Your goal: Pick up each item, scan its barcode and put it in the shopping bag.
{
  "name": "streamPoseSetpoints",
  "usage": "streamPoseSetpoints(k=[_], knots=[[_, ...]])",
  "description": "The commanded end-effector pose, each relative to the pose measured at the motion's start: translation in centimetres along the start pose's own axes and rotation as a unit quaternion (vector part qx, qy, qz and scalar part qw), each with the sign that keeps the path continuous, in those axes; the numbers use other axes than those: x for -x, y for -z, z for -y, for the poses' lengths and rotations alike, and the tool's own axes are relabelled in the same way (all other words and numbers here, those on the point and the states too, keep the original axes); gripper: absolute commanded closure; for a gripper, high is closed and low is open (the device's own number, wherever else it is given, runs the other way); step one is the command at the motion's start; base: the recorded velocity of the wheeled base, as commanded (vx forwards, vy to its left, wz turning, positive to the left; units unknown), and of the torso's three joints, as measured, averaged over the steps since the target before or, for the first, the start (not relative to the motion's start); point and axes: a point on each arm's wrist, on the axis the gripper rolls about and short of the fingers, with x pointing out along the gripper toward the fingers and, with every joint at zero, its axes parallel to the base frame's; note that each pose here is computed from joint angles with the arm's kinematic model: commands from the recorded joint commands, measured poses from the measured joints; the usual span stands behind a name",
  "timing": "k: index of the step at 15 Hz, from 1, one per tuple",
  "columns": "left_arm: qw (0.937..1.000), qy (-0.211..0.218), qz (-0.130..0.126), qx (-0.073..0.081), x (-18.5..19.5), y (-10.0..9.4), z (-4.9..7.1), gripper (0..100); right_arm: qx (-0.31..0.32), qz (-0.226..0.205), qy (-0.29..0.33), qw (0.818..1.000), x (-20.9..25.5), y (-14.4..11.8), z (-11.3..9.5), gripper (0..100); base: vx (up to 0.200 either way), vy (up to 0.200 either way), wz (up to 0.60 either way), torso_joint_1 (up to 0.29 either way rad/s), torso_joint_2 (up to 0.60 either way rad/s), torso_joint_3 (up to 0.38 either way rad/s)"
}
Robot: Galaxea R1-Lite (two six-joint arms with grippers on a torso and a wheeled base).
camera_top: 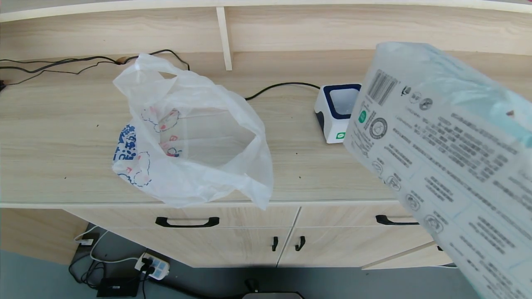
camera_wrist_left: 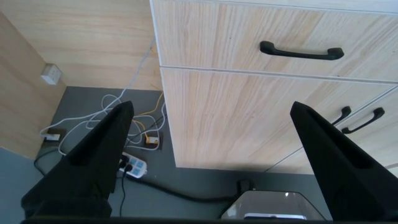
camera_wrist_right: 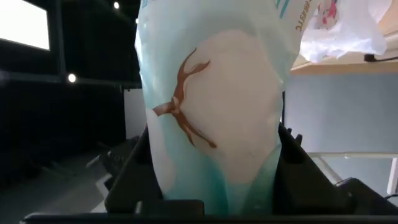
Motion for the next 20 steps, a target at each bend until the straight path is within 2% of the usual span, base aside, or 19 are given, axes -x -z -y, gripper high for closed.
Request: streamPoseSetpoints(k=[1,2,7,13,14,15,16,17,18,19,20], knots=[[1.0,0.0,0.0,0.0,0.0,0.0,0.0,0,-0.026,-0.055,-0.068,0.996,3.4,1.9,-1.8,100,0.0,0.0,0.0,0.0,0.0,0.0],[1.0,0.0,0.0,0.0,0.0,0.0,0.0,0,-0.036,-0.07,-0.079,0.994,3.9,2.2,-1.9,100,0.0,0.0,0.0,0.0,0.0,0.0],[1.0,0.0,0.001,-0.001,0.0,0.0,0.0,0,-0.063,-0.071,-0.094,0.991,2.9,2.0,-2.3,100,0.0,0.0,0.0,0.0,0.0,0.0],[1.0,0.0,0.001,0.0,0.0,0.0,0.0,0,-0.056,-0.062,-0.064,0.994,2.6,2.0,-1.3,100,0.0,0.0,0.0,0.0,0.0,0.0],[1.0,0.0,0.001,0.0,0.0,0.0,0.0,0,-0.029,-0.059,-0.033,0.997,2.3,1.6,-1.0,100,0.0,0.0,0.0,0.0,0.0,0.0],[1.0,0.0,0.0,0.0,0.0,0.0,0.0,0,0.032,-0.053,0.008,0.998,1.9,1.2,-0.7,100,0.0,0.0,0.0,0.0,0.0,0.0],[1.0,0.0,0.0,0.0,0.0,0.0,0.0,0,0.106,-0.048,0.059,0.991,1.4,0.7,-0.2,100,0.0,0.0,0.0,0.0,0.0,0.0],[1.0,0.0,0.0,0.0,0.0,0.0,0.0,0,0.201,-0.019,0.117,0.973,0.0,-1.2,-0.2,100,0.0,0.0,0.0,0.0,0.0,0.0],[1.0,0.0,0.0,0.0,0.0,0.0,0.0,0,0.245,-0.001,0.142,0.959,-0.5,-2.3,-0.5,100,0.0,0.0,0.0,0.0,0.0,0.0],[1.0,0.0,0.0,0.0,0.0,0.0,0.0,0,0.359,0.029,0.199,0.911,-2.1,-4.9,-2.3,100,0.0,0.0,0.0,0.0,0.0,0.0],[1.0,0.0,0.0,0.0,0.0,0.0,0.0,0,0.386,0.053,0.235,0.891,-3.2,-6.2,-3.3,100,0.0,0.0,0.0,0.0,0.0,0.0]])
